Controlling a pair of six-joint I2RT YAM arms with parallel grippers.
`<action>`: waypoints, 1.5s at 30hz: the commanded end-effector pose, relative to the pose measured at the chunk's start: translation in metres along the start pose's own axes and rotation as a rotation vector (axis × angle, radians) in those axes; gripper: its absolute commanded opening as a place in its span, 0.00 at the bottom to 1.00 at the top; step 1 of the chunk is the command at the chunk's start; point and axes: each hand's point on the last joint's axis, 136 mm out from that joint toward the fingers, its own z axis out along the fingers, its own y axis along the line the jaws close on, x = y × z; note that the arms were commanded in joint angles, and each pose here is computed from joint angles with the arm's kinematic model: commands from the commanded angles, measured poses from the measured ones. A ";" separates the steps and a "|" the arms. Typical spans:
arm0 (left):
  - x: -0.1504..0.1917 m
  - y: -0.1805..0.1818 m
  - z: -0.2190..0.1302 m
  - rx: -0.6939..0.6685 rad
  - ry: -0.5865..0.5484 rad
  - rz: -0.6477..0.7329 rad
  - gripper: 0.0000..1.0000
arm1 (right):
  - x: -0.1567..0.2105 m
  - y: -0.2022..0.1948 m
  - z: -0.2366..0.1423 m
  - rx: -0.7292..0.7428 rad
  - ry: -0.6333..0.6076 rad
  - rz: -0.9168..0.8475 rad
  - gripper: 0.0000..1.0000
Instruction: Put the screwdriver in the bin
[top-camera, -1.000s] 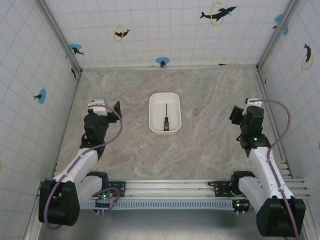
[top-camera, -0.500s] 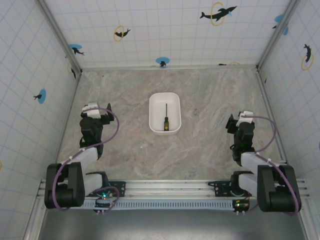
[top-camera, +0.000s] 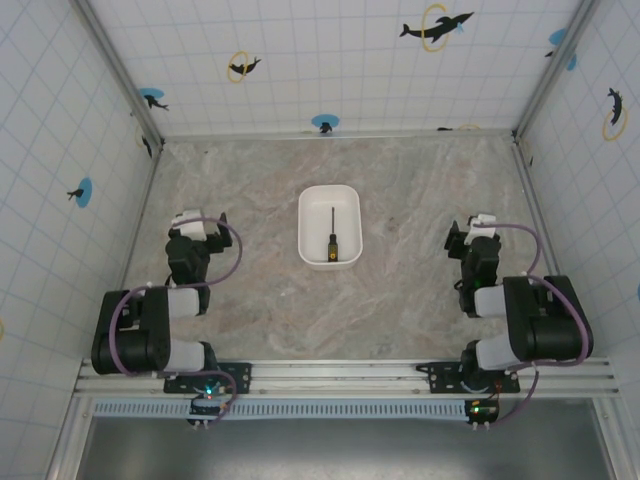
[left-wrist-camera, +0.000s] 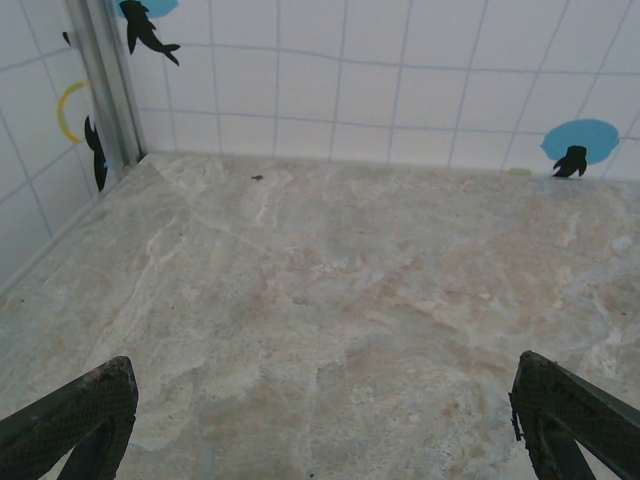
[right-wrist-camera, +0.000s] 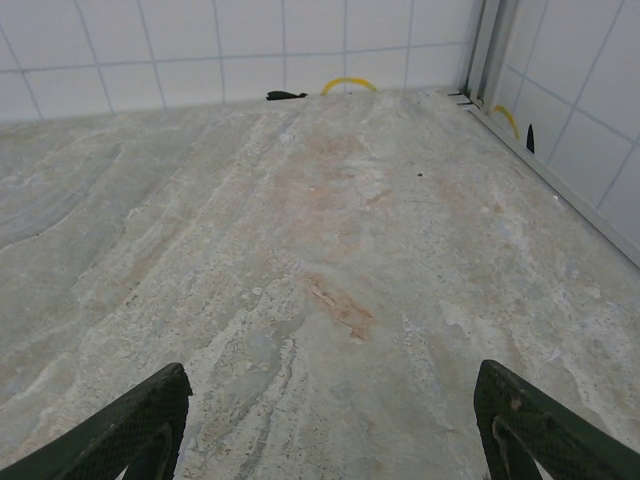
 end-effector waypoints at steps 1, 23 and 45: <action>-0.011 -0.004 -0.001 0.033 -0.056 0.036 0.97 | -0.036 0.002 0.007 0.007 -0.106 0.013 0.76; 0.004 -0.005 0.012 0.023 -0.023 0.058 0.97 | -0.034 -0.006 0.022 0.020 -0.046 0.053 0.97; 0.003 -0.006 0.013 0.002 -0.019 0.072 0.98 | -0.035 -0.006 0.021 0.032 -0.051 0.045 1.00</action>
